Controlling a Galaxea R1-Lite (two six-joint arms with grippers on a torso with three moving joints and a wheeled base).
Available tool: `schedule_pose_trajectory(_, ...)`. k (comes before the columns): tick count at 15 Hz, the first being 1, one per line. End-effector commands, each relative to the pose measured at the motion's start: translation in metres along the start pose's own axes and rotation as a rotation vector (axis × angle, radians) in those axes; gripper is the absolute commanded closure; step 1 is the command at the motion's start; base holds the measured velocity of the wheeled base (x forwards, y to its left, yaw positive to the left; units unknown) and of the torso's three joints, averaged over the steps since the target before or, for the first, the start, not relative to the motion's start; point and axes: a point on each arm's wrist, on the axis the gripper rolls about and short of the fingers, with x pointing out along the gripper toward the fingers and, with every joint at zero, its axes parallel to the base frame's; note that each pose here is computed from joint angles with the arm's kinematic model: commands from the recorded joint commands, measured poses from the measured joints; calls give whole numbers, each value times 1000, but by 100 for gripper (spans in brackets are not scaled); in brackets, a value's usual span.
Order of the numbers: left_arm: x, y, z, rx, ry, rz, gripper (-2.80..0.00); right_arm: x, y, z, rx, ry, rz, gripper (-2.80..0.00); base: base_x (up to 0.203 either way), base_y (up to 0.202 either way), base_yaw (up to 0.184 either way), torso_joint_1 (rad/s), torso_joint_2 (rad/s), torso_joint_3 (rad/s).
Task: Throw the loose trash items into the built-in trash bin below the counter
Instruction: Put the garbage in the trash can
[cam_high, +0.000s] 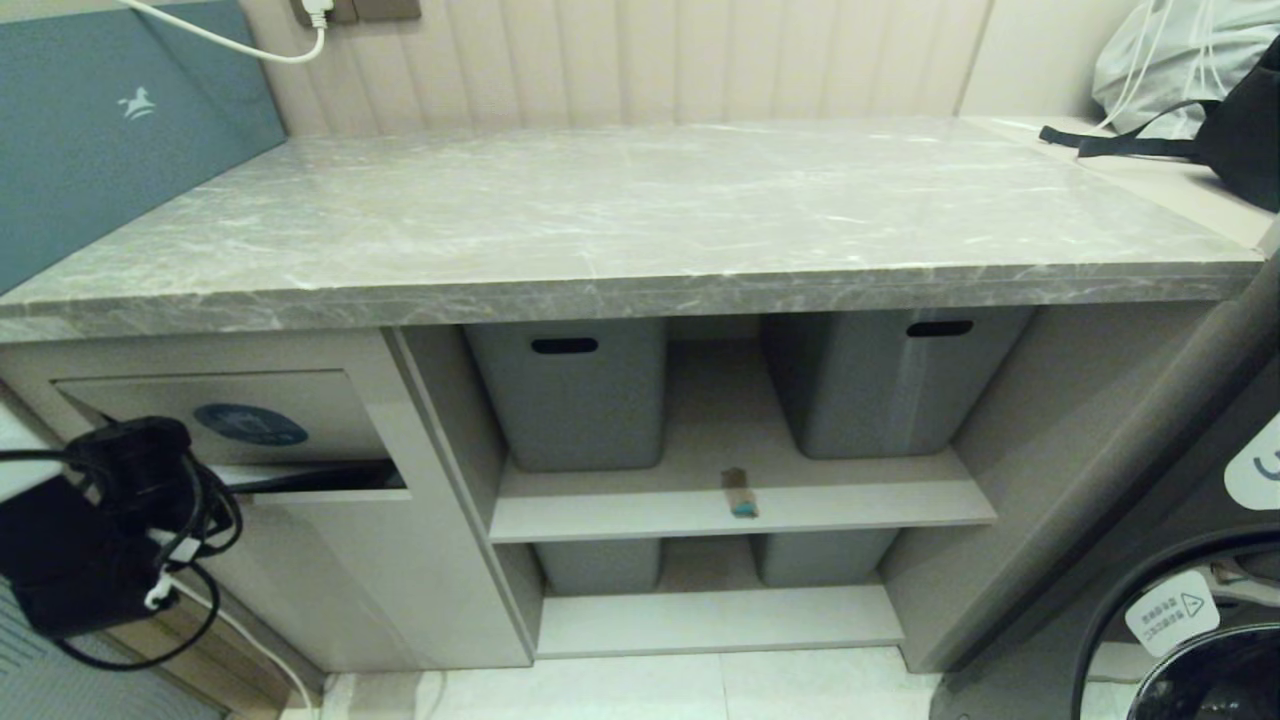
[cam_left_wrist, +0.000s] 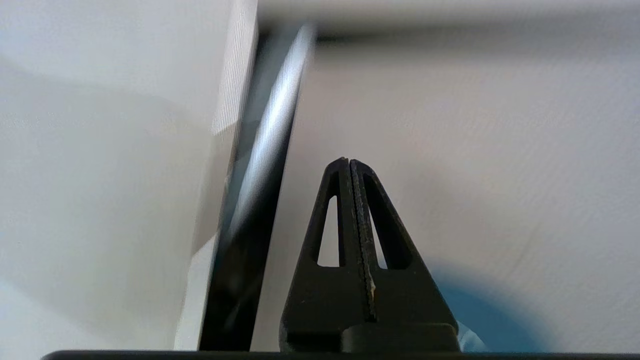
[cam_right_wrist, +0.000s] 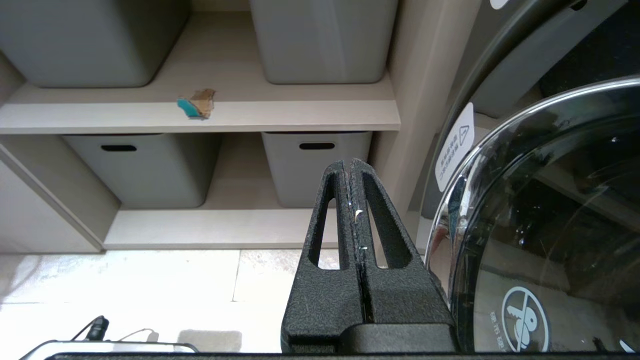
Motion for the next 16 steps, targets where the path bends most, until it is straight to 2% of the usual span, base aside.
schedule_pose_trajectory(1, 1, -4, 13, -21, -33, -10, 0, 0, 0, 0, -1, 0, 0, 0, 0, 0, 0, 0, 0, 0)
schedule_pose_trajectory(4, 15, 6, 17, -25, -50, 1, 0, 0, 0, 0, -1, 0, 0, 0, 0, 0, 0, 0, 0, 0)
schedule_pose_trajectory(8, 35, 16, 15, -44, -35, 4, 0, 0, 0, 0, -1, 0, 0, 0, 0, 0, 0, 0, 0, 0)
schedule_pose_trajectory(13, 50, 29, 11, -38, -25, 21, 0, 0, 0, 0, -1, 0, 0, 0, 0, 0, 0, 0, 0, 0)
schedule_pose_trajectory(16, 60, 36, 9, -25, -25, 61, 0, 0, 0, 0, -1, 0, 0, 0, 0, 0, 0, 0, 0, 0)
